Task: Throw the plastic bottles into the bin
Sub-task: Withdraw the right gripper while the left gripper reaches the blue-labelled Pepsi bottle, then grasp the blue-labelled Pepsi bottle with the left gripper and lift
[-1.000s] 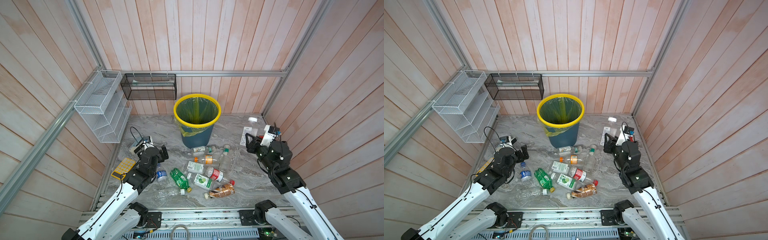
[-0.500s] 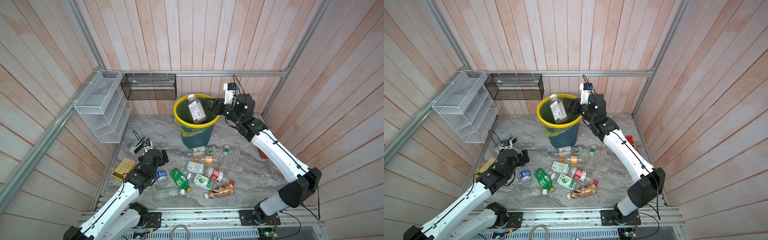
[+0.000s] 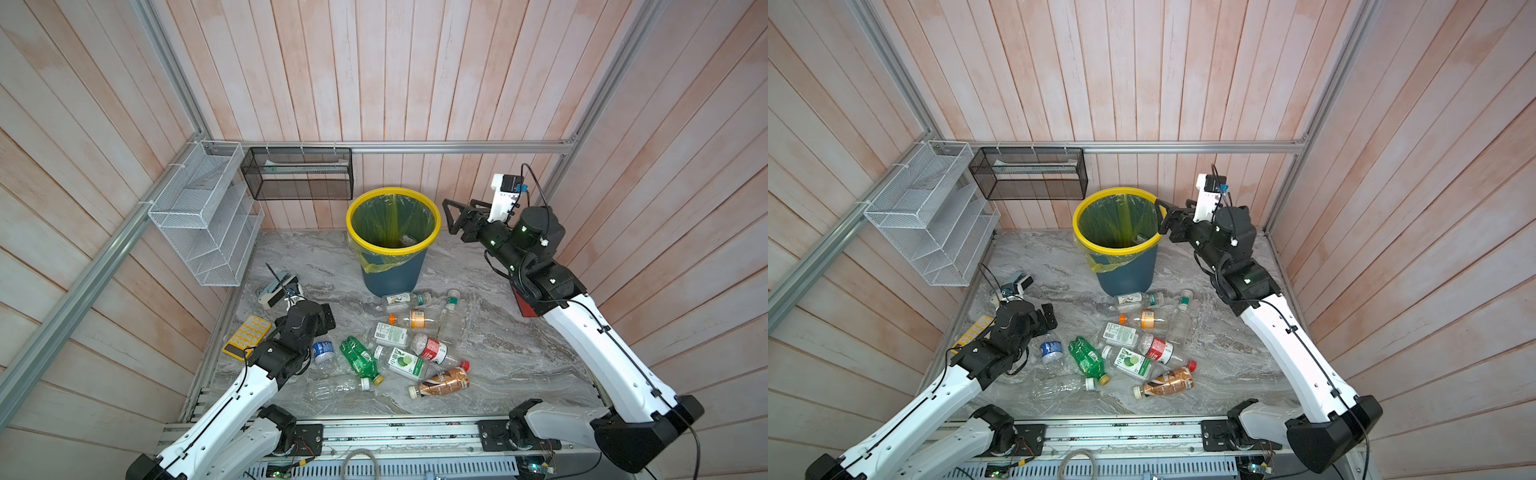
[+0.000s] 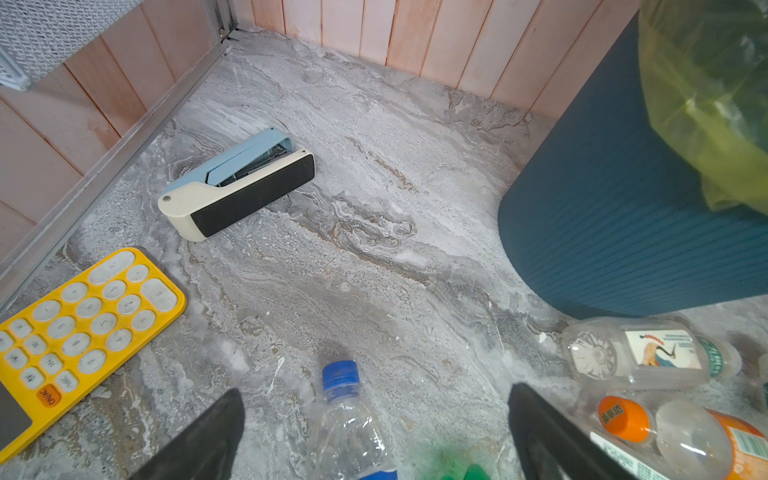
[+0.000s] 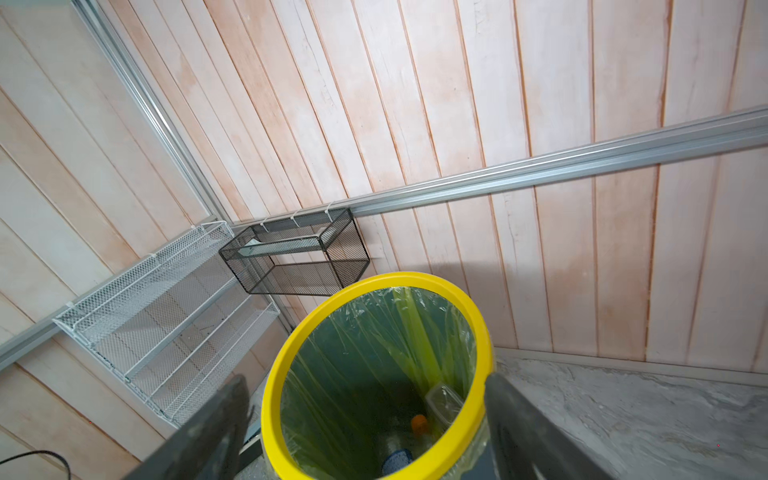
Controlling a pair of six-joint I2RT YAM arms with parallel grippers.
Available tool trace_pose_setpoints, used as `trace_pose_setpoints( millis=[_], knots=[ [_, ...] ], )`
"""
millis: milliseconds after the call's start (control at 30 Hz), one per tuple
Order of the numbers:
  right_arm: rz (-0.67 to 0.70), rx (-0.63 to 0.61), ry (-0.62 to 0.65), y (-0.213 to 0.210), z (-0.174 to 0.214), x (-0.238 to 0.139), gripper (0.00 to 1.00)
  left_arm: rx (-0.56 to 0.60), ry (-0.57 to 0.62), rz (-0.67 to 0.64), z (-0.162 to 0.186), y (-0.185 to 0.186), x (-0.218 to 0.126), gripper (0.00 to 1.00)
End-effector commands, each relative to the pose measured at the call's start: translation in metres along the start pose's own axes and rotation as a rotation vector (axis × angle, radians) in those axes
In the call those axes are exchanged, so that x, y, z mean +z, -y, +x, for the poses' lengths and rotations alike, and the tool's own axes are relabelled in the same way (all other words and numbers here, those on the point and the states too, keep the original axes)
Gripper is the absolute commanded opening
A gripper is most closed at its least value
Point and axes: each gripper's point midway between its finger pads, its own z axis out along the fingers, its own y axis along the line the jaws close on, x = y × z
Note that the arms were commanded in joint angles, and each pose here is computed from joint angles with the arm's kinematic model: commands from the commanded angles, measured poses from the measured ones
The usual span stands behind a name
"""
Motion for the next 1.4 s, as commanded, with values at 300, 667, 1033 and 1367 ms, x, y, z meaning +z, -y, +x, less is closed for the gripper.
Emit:
trace_pose_setpoints(
  millis=[300,667,1033,1367],
  knots=[
    [0.233,0.037,-0.16,0.092,0.104,-0.037,0.9,-0.048,-0.166,-0.023,0.053,-0.008,0.007,1.0],
    [0.412,0.092,-0.264,0.144,0.186,-0.089,0.92,-0.042,-0.327,-0.109,0.109,-0.014,0.008,0.97],
    [0.481,0.118,-0.291,0.163,0.216,-0.111,0.93,-0.044,-0.384,-0.102,0.135,-0.015,0.016,0.92],
    [0.492,0.121,-0.296,0.165,0.218,-0.114,0.93,-0.026,-0.433,-0.076,0.153,-0.01,0.031,0.88]
  ],
)
